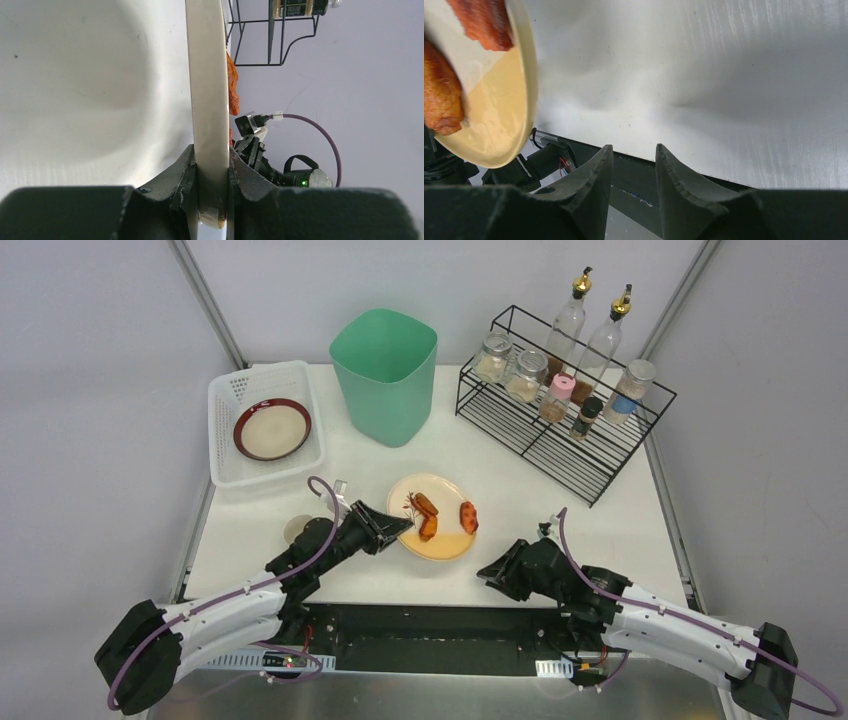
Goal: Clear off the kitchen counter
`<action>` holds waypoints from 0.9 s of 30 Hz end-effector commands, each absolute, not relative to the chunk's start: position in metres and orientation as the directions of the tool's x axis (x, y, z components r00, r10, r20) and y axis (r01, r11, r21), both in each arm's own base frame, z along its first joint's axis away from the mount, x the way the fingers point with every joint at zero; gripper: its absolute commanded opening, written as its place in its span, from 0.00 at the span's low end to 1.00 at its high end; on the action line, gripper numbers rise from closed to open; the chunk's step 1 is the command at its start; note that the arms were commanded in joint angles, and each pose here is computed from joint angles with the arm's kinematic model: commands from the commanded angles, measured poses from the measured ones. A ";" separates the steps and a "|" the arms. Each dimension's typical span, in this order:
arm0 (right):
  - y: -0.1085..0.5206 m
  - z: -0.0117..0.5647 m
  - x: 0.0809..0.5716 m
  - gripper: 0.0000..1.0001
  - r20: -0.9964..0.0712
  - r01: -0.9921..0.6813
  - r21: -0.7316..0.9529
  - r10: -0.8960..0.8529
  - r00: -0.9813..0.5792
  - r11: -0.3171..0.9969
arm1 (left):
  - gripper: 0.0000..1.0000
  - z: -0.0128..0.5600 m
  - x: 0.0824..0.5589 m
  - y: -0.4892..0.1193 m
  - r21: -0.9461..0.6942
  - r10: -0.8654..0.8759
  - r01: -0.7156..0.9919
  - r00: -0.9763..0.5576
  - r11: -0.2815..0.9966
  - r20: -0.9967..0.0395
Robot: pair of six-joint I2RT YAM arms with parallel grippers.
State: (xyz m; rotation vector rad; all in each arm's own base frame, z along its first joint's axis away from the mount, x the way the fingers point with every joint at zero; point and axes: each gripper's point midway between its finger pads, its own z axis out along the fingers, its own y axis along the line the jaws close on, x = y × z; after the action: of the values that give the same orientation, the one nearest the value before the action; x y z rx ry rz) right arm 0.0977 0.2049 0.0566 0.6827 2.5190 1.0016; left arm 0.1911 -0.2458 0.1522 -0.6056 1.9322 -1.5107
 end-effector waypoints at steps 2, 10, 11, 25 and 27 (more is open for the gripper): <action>0.210 0.078 0.103 0.39 -0.168 0.262 0.734 0.541 -0.824 0.627 | 0.00 0.292 0.202 -0.246 -0.955 -0.737 0.294 -0.655 -0.046 -0.166; 0.210 0.080 0.102 0.40 -0.170 0.249 0.744 0.536 -0.827 0.621 | 0.00 0.340 0.228 -0.234 -0.932 -0.764 0.359 -0.618 -0.060 -0.189; 0.210 0.081 0.103 0.40 -0.171 0.247 0.746 0.536 -0.826 0.619 | 0.00 0.348 0.232 -0.232 -0.928 -0.768 0.367 -0.612 -0.065 -0.189; 0.211 0.085 0.102 0.40 -0.177 0.227 0.759 0.528 -0.831 0.611 | 0.00 0.455 0.295 -0.199 -0.866 -0.829 0.487 -0.525 -0.109 -0.191; 0.211 0.085 0.102 0.40 -0.176 0.227 0.759 0.528 -0.831 0.610 | 0.00 0.465 0.312 -0.195 -0.863 -0.837 0.496 -0.509 -0.098 -0.198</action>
State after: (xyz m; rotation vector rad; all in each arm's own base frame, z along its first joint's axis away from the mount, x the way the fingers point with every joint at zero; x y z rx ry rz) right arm 0.0988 0.2064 0.0676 0.6317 2.4912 1.0376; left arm 0.3246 -0.2099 0.3384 -0.6673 1.5526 -1.6091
